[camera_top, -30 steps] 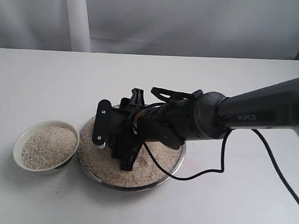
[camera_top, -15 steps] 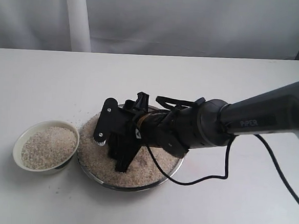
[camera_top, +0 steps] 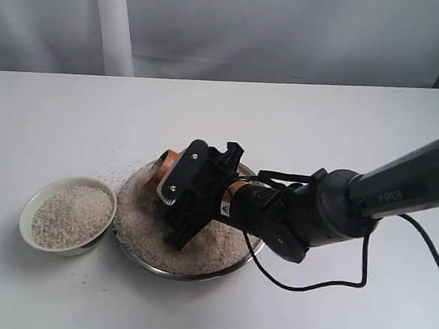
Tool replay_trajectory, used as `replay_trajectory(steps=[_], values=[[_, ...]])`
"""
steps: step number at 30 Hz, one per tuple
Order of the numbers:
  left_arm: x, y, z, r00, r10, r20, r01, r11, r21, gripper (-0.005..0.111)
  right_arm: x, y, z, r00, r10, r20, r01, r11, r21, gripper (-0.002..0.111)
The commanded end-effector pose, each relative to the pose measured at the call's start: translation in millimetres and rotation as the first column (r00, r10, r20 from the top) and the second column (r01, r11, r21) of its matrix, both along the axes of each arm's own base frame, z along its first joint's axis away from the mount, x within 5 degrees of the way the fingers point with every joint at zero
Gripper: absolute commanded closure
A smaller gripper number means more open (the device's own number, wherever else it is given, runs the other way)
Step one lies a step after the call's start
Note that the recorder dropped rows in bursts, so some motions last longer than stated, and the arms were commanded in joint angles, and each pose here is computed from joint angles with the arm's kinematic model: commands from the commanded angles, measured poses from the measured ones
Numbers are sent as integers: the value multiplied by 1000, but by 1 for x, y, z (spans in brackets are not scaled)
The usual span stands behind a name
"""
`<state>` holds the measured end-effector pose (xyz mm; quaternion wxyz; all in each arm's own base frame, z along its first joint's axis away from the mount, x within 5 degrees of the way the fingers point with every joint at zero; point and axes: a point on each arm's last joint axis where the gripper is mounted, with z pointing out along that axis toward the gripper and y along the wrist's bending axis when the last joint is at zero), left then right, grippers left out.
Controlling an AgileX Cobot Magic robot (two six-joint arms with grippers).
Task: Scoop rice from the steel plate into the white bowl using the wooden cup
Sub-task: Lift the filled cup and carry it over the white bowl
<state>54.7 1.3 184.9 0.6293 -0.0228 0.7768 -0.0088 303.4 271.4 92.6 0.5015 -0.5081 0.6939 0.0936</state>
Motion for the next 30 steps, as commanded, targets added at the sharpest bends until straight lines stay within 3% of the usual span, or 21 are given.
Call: replay_trajectory(steps=[1,8,12,26,30], values=[[0,0,3,1000,-6,12,6,1000,-8,107,2,-3,18,998,-48,28,43,984,171,108],[0,0,3,1000,-6,12,6,1000,-8,107,4,1,31,997,-72,26,58,935,349,108],[0,0,3,1000,-6,12,6,1000,-8,107,4,2,35,997,-72,40,51,921,387,108],[0,0,3,1000,-6,12,6,1000,-8,107,-1,6,41,996,1,84,-31,934,355,108],[0,0,3,1000,-6,12,6,1000,-8,107,0,8,56,998,13,69,-32,959,282,108]])
